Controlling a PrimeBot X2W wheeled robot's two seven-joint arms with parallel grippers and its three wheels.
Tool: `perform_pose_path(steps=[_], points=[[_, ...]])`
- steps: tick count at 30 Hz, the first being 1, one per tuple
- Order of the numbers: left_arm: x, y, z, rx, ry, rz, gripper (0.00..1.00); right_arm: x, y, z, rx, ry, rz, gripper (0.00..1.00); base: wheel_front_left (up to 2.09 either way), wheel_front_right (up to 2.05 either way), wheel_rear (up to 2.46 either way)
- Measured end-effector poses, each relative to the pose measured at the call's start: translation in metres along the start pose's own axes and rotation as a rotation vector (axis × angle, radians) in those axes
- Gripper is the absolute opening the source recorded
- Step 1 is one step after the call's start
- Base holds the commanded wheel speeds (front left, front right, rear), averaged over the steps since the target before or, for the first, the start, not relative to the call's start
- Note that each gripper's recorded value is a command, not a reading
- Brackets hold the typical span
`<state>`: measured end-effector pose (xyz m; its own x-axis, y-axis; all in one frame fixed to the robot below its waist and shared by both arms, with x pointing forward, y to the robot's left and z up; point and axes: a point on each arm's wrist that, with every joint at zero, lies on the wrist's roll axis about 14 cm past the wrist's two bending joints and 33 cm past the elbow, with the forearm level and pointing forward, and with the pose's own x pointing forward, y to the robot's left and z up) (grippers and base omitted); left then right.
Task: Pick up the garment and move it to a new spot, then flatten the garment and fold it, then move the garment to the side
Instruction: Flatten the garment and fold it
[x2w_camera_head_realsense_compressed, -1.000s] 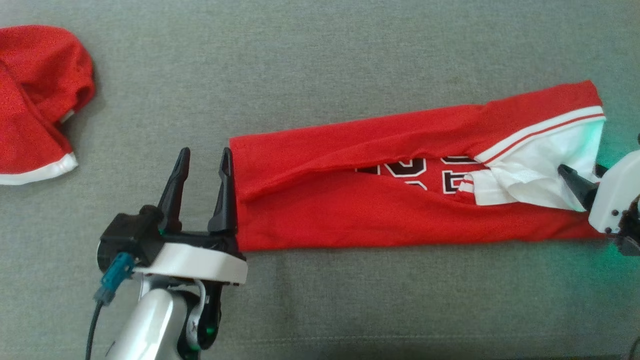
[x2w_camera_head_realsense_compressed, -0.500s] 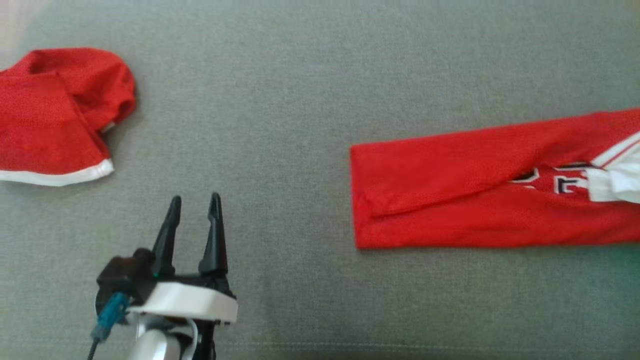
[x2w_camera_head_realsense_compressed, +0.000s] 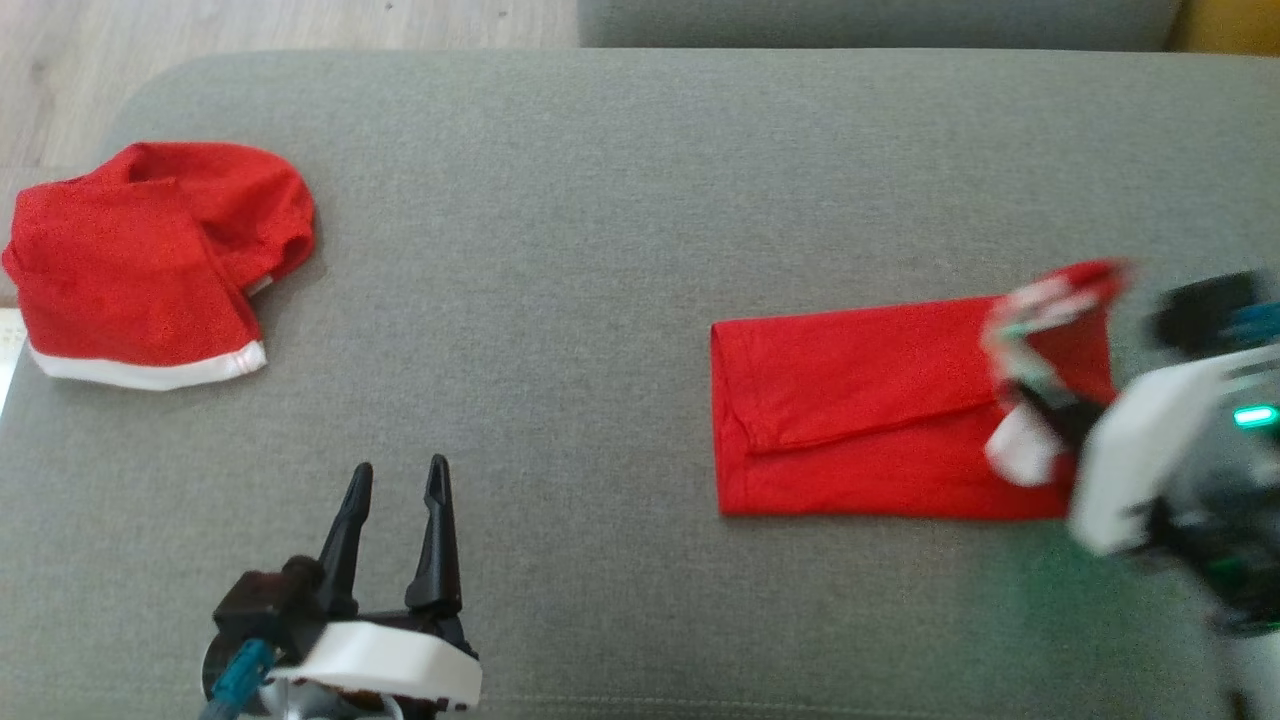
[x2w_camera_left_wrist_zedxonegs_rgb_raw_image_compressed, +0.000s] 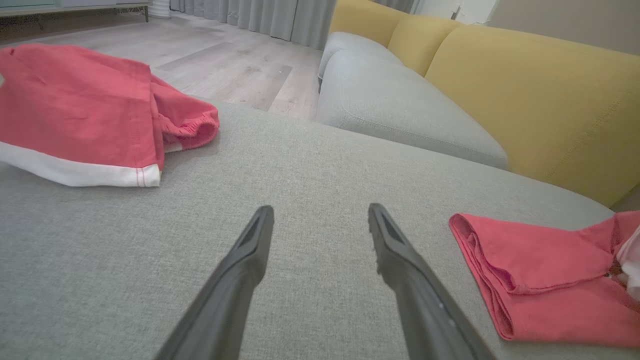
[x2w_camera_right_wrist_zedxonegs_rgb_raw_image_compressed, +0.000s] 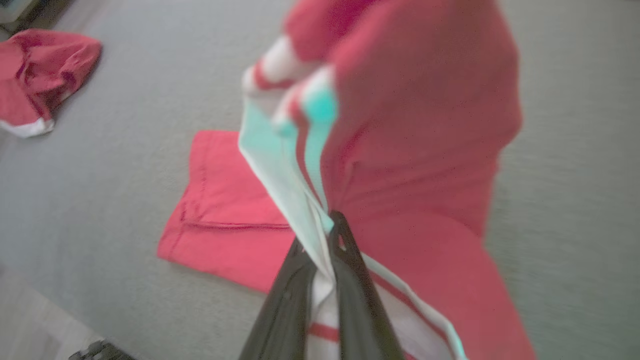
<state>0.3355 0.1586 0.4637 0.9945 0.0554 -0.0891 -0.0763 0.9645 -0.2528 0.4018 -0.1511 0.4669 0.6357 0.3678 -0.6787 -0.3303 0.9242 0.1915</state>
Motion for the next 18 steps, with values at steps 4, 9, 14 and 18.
perform_pose_path(steps=[4,9,14,18], points=[[0.001,0.000,-0.001,0.003,0.004,0.001,1.00,0.035,0.059,-0.025,-0.013,0.050,0.137,0.00,0.00,0.00,0.00],[-0.002,0.000,-0.008,0.004,0.027,0.003,1.00,0.062,0.088,-0.017,-0.021,0.019,0.189,0.00,0.00,0.00,0.00],[-0.004,0.003,-0.013,0.006,0.043,0.016,1.00,0.078,0.102,-0.009,-0.021,-0.011,0.204,0.00,0.00,0.00,0.00],[-0.005,0.001,-0.016,0.004,0.052,0.009,1.00,0.086,0.108,-0.018,-0.013,0.009,0.208,0.00,0.00,0.00,0.00]])
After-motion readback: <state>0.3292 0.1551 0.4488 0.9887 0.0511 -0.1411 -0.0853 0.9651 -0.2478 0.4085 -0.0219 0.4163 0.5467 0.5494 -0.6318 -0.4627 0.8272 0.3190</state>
